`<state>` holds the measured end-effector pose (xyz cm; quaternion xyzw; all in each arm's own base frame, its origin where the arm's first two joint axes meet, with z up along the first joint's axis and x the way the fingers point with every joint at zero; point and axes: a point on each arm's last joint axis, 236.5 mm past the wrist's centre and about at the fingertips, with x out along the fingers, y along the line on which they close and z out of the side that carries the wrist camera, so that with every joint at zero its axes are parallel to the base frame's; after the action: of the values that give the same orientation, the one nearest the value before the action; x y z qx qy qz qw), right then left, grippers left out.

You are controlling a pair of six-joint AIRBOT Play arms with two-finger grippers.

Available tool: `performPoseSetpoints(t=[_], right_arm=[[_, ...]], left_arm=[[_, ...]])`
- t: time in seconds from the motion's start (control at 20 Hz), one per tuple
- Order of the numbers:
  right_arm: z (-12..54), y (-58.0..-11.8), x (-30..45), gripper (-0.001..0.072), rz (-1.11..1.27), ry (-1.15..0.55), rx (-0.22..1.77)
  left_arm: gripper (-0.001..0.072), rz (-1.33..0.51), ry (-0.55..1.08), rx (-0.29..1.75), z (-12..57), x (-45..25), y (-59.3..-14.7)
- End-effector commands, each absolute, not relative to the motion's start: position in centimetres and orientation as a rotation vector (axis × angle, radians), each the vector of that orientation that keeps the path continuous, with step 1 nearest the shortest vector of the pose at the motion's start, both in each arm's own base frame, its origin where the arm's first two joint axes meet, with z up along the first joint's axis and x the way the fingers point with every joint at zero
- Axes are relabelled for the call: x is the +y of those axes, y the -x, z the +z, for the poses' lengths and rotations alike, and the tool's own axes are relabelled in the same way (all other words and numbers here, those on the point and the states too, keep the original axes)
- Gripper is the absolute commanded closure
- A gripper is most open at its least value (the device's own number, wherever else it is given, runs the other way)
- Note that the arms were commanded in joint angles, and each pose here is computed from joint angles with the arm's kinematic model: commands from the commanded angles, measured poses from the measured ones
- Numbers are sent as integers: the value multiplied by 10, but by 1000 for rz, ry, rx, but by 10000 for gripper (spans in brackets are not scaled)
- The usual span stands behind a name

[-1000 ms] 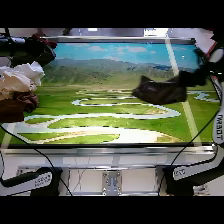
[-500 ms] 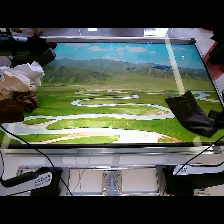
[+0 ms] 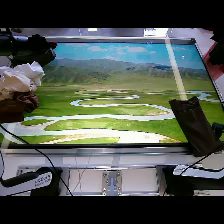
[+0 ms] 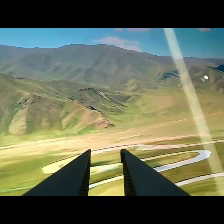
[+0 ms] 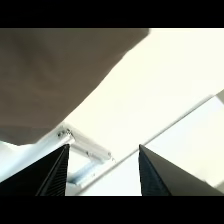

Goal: Fold the shirts.

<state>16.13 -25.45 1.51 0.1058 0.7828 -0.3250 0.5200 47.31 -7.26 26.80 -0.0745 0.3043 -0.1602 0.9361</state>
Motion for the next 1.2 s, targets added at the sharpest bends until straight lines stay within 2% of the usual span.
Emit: performPoseSetpoints(t=[0.0,0.1,0.15,0.2,0.3,0.45,0.6,0.8,0.85,1.15], right_arm=[[66,-265,-220,213,-545,-368,1414],[105,-366,-127,214,-105,-517,1077],[129,-401,-77,218,102,-554,956],[147,-424,-29,236,265,-552,868],[143,-441,51,236,437,-454,847],[100,-428,155,235,609,-200,907],[56,-406,208,236,649,-8,989],[24,-366,253,236,745,47,1083],[20,-355,262,236,734,11,1122],[21,-323,301,224,814,32,1144]], left_arm=[[463,-331,156,638,265,-74,-471],[463,-329,176,662,262,-75,-468],[463,-328,185,675,260,-75,-466],[463,-330,184,689,257,-75,-464],[464,-332,202,729,251,-77,-458],[463,-331,234,815,238,-80,-444],[464,-331,234,818,238,-80,-444],[463,-331,234,818,238,-80,-443],[463,-331,234,818,238,-80,-444],[464,-331,234,818,238,-80,-443]])
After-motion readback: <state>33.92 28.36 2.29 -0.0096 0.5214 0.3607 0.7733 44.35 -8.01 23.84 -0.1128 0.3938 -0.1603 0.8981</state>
